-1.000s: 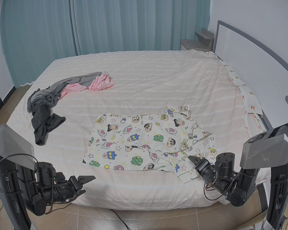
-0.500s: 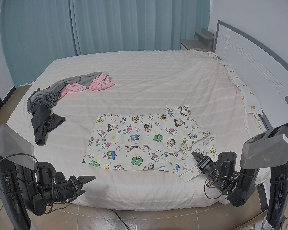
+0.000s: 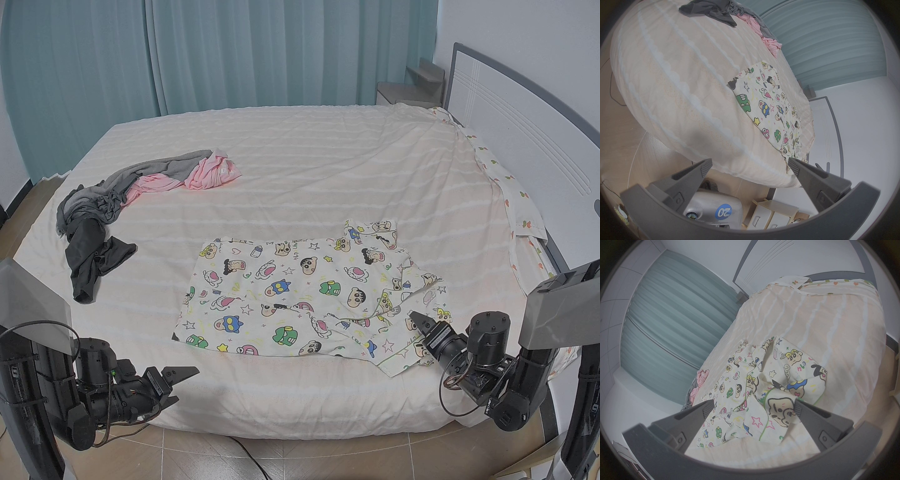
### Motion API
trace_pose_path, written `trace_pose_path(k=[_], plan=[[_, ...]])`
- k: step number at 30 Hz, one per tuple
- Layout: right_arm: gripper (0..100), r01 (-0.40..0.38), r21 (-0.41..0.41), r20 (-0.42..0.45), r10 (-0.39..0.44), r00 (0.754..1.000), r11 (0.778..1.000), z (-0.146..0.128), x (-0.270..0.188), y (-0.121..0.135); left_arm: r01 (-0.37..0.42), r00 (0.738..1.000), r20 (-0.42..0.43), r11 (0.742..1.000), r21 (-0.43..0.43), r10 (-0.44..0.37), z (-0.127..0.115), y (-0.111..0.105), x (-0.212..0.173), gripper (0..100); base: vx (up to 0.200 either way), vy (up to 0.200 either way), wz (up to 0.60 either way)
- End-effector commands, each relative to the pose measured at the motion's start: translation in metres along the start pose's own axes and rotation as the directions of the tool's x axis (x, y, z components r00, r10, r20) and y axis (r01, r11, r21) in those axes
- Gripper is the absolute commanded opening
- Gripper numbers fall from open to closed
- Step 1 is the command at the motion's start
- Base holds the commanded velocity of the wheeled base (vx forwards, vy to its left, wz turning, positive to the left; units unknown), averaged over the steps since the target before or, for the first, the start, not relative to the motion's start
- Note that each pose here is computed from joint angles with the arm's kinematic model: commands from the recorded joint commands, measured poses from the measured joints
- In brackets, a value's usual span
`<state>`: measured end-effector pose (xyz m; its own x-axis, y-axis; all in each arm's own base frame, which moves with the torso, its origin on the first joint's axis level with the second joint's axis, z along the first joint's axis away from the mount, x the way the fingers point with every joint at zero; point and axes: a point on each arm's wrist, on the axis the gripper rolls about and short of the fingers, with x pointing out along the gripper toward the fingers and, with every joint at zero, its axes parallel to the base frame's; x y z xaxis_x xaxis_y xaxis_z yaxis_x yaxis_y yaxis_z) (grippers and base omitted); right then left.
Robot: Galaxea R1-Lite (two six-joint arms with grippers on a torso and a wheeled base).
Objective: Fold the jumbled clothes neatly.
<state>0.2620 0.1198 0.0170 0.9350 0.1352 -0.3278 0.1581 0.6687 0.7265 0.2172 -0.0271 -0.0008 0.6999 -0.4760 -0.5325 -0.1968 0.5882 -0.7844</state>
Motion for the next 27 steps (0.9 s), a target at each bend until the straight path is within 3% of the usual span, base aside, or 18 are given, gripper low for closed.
trace_pose_path(k=[1, 11, 16, 19, 22, 25, 27], plan=[[100, -0.001, 0.000, 0.004, 0.001, 1.000, 1.000, 0.004, -0.009, -0.001, -0.011, 1.000, -0.009, 1.000, -0.007, 0.010, -0.003, 0.002, -0.002, 100, 0.000, 0.000, 0.00], [100, 0.043, -0.069, -0.043, -0.046, 0.998, 0.997, -0.002, -0.018, -0.012, -0.010, 1.000, -0.010, 1.000, -0.006, 0.010, -0.003, 0.001, -0.002, 100, 0.000, 0.000, 0.00], [100, 0.031, -0.249, -0.083, -0.053, 0.995, 0.968, -0.002, -0.014, -0.020, -0.011, 1.000, -0.009, 1.000, -0.007, 0.010, -0.003, 0.002, -0.002, 100, 0.000, 0.000, 0.00], [100, -0.021, -0.371, -0.144, -0.035, 0.989, 0.928, 0.005, -0.013, -0.028, -0.011, 1.000, -0.009, 1.000, -0.007, 0.010, -0.003, 0.002, -0.002, 100, 0.000, 0.000, 0.00], [100, -0.107, -0.511, -0.228, -0.014, 0.974, 0.853, 0.016, -0.017, -0.042, -0.011, 1.000, -0.009, 1.000, -0.007, 0.010, -0.003, 0.002, -0.002, 100, 0.000, 0.000, 0.00], [100, -0.190, -0.575, -0.282, 0.025, 0.959, 0.796, 0.021, -0.017, -0.046, -0.011, 1.000, -0.009, 1.000, -0.007, 0.010, -0.003, 0.002, -0.002, 100, 0.000, 0.000, 0.00], [100, -0.224, -0.597, -0.296, 0.048, 0.954, 0.770, 0.022, -0.016, -0.045, -0.011, 1.000, -0.009, 1.000, -0.007, 0.010, -0.003, 0.002, -0.002, 100, 0.000, 0.000, 0.00]])
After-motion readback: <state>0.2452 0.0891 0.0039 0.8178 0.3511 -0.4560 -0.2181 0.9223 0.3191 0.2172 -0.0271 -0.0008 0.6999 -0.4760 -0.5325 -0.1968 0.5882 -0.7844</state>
